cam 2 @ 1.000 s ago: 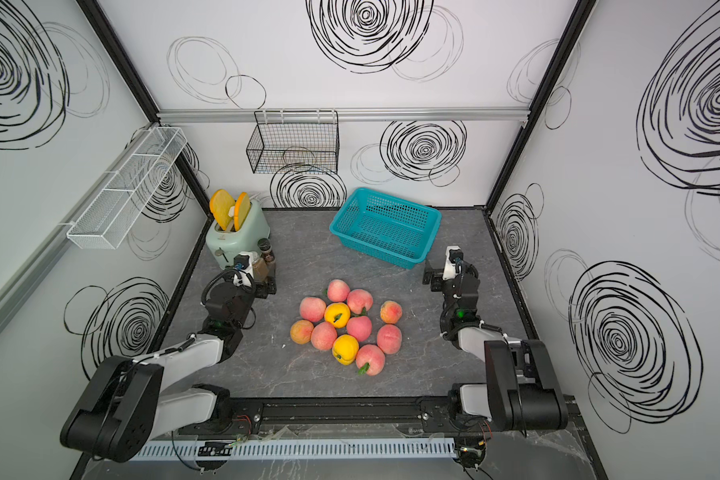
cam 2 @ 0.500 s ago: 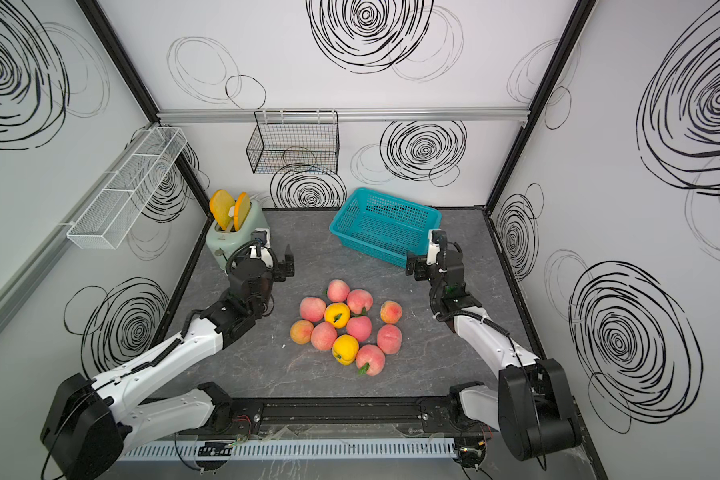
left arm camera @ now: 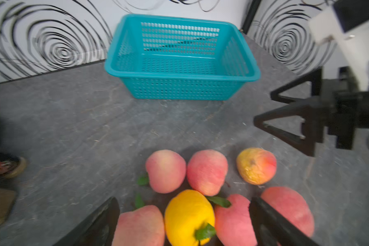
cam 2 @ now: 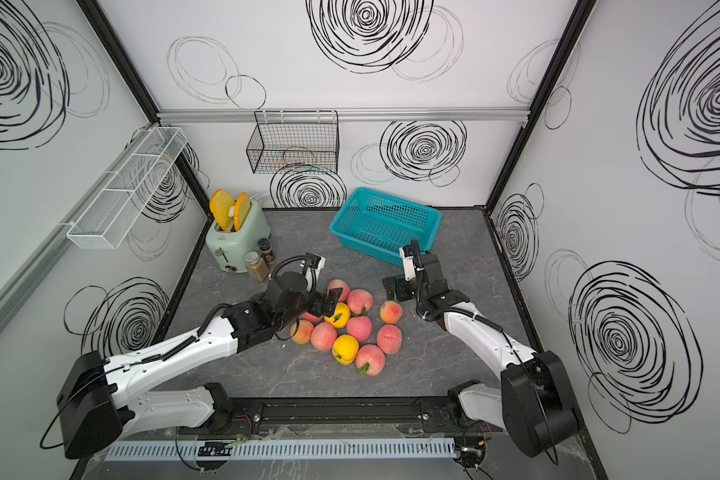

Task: Put the peaches into the basket
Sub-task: Pick up the peach from the center of the board.

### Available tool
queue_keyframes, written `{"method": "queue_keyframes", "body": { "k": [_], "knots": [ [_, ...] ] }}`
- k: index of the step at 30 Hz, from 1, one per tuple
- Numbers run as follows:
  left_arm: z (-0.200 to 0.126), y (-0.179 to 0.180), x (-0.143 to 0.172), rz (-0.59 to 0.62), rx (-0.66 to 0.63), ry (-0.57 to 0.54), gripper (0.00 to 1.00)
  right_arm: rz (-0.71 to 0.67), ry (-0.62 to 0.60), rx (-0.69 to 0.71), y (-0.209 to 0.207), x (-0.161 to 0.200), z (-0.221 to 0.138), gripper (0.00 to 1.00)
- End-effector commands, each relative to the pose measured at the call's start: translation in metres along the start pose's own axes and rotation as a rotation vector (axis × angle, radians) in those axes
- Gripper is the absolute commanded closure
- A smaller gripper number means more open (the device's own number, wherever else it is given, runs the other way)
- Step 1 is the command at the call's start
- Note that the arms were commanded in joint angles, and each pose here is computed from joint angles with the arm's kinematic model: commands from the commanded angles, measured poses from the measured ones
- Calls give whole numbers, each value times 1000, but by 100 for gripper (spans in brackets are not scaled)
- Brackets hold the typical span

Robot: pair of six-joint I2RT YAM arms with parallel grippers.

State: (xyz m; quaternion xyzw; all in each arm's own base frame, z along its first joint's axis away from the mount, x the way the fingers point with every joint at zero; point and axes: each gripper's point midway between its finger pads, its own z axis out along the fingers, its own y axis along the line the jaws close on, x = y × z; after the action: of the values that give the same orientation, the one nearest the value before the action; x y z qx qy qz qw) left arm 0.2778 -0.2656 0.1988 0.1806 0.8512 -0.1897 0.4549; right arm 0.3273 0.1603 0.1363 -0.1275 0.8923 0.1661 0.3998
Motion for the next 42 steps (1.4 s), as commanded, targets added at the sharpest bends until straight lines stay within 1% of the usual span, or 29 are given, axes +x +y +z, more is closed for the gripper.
{"method": "queue_keyframes", "body": {
  "k": [1, 4, 7, 14, 21, 26, 33, 38, 40, 42],
  "knots": [
    [-6, -29, 10, -63, 133, 47, 2, 18, 56, -43, 14, 14, -7, 1],
    [-10, -39, 19, -81, 195, 64, 2, 4, 99, -46, 20, 29, -5, 1],
    [-14, -44, 26, -125, 241, 68, 2, 4, 140, -61, 26, 43, -4, 1],
    [-22, -45, 42, -150, 286, 73, 2, 3, 186, -42, 26, 66, -3, 1],
    [-25, -46, 61, -180, 337, 92, 2, 14, 239, -12, 19, 85, 10, 1],
    [-27, -44, 65, -201, 354, 81, 2, 19, 259, 7, 15, 92, 16, 1],
    [-28, -38, 62, -222, 379, 67, 2, 22, 289, 20, 13, 96, 25, 1],
    [-26, -29, 63, -241, 374, 60, 2, 25, 307, 22, 13, 98, 30, 0],
    [-26, -27, 64, -244, 377, 58, 2, 22, 312, 23, 12, 99, 31, 3],
    [-25, -25, 64, -249, 378, 58, 2, 22, 314, 22, 13, 99, 32, 8]
  ]
}}
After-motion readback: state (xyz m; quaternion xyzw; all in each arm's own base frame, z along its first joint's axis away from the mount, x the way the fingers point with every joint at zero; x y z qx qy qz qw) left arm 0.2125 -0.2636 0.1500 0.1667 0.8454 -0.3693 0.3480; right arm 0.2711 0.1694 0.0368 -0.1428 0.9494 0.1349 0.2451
